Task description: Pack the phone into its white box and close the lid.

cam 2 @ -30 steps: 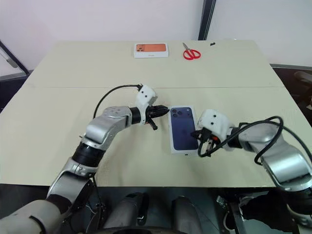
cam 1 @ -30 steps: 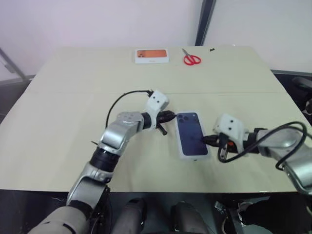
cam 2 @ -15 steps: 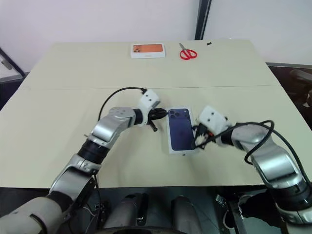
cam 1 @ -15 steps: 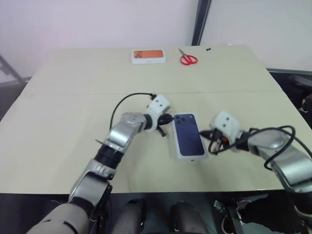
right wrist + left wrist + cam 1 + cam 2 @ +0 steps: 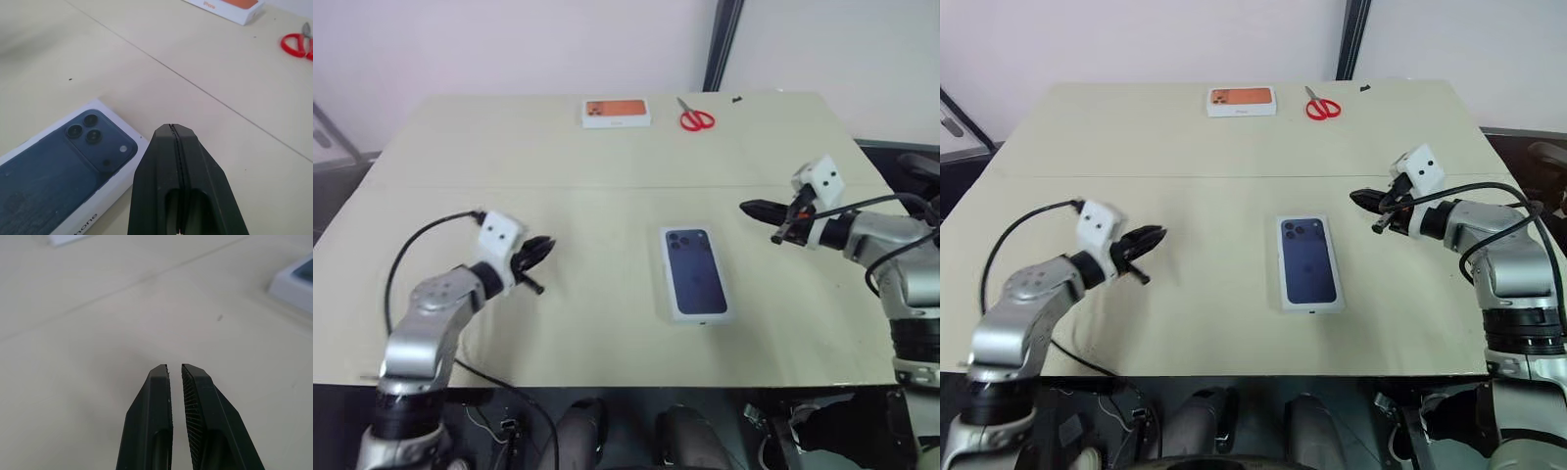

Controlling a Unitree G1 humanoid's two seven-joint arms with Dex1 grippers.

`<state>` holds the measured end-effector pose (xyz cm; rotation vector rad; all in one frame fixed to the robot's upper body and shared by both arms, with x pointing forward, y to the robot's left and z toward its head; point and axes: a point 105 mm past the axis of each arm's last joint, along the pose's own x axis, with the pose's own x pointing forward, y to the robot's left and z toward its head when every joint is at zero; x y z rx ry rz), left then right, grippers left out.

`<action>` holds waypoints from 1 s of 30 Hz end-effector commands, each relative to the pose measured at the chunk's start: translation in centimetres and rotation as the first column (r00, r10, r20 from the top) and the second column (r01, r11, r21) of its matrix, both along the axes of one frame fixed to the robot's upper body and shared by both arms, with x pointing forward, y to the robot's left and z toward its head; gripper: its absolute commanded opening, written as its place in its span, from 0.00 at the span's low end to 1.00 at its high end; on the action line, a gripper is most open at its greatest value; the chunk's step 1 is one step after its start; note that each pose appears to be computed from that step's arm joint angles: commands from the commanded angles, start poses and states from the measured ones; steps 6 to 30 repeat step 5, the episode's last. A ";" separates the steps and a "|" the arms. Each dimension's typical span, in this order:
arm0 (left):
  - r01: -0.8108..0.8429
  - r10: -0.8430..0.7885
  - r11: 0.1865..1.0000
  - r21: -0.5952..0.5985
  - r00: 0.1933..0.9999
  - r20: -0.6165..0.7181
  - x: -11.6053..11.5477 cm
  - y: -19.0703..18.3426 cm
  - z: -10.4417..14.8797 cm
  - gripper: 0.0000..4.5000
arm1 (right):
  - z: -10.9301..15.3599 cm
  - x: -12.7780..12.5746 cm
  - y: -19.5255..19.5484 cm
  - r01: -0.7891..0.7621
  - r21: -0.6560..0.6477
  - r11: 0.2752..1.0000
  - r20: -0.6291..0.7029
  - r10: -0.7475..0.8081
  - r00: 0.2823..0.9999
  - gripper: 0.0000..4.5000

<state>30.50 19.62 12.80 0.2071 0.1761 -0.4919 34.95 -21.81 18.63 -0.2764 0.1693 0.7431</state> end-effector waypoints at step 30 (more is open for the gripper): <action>-0.107 0.109 0.994 -0.032 0.989 0.095 -1.9 1.7 1.6 0.11 | 0.4 0.5 0.7 -0.065 0.012 0.998 0.017 0.065 0.998 0.00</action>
